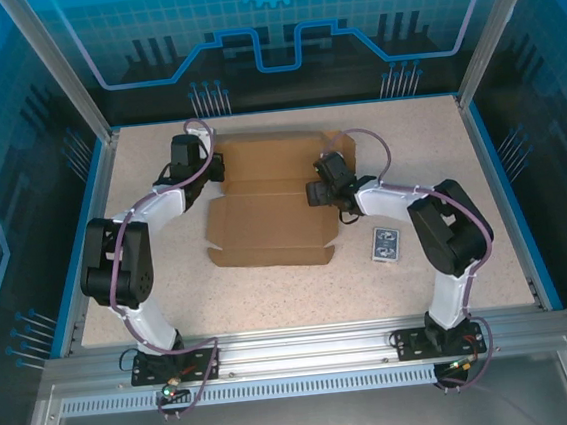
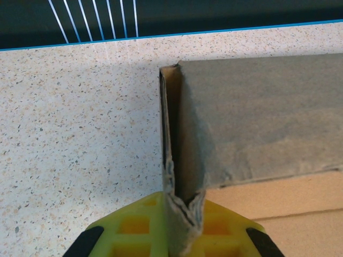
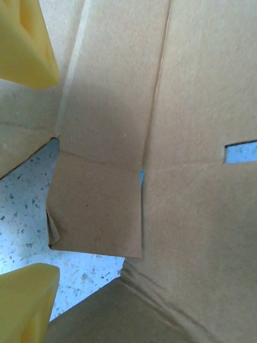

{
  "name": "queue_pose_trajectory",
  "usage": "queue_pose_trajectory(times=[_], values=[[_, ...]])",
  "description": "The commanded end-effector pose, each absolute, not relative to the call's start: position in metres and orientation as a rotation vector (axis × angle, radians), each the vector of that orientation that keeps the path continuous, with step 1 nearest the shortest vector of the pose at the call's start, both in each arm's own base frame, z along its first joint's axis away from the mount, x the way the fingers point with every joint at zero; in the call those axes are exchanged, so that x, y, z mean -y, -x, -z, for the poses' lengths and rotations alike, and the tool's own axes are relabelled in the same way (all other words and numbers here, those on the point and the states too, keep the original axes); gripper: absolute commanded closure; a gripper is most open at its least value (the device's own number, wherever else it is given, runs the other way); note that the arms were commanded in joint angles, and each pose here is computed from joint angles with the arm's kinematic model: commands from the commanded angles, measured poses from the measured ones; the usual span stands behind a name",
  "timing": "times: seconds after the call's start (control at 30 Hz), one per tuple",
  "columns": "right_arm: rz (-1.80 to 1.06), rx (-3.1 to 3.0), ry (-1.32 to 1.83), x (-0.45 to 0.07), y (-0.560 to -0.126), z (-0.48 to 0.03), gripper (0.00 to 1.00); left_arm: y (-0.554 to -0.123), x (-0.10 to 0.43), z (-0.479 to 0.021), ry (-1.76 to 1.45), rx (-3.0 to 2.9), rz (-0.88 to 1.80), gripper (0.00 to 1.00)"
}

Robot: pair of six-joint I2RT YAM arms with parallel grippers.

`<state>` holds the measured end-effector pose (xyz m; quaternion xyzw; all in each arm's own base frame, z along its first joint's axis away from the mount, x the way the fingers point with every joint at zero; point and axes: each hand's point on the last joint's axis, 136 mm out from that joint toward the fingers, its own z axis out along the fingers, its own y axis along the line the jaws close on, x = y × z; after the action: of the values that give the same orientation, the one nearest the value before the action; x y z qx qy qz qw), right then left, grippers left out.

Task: Fold the paper box

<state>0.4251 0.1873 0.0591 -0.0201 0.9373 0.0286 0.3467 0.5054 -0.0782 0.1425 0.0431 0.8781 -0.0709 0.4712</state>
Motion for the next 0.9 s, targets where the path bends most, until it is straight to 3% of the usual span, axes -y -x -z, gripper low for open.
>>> queue_pose_trajectory(times=[0.0,0.5,0.87], values=[[-0.094,-2.418,0.023,-0.187,-0.435,-0.056,0.14,-0.503,0.083,-0.161,-0.087,-2.117,0.203,1.0],[-0.295,-2.272,0.15,-0.215,-0.439,-0.096,0.19,-0.502,0.084,-0.161,-0.087,-2.117,0.21,1.0],[-0.376,-2.294,0.213,-0.244,-0.434,-0.077,0.31,-0.502,0.084,-0.159,-0.084,-2.123,0.214,1.0]])
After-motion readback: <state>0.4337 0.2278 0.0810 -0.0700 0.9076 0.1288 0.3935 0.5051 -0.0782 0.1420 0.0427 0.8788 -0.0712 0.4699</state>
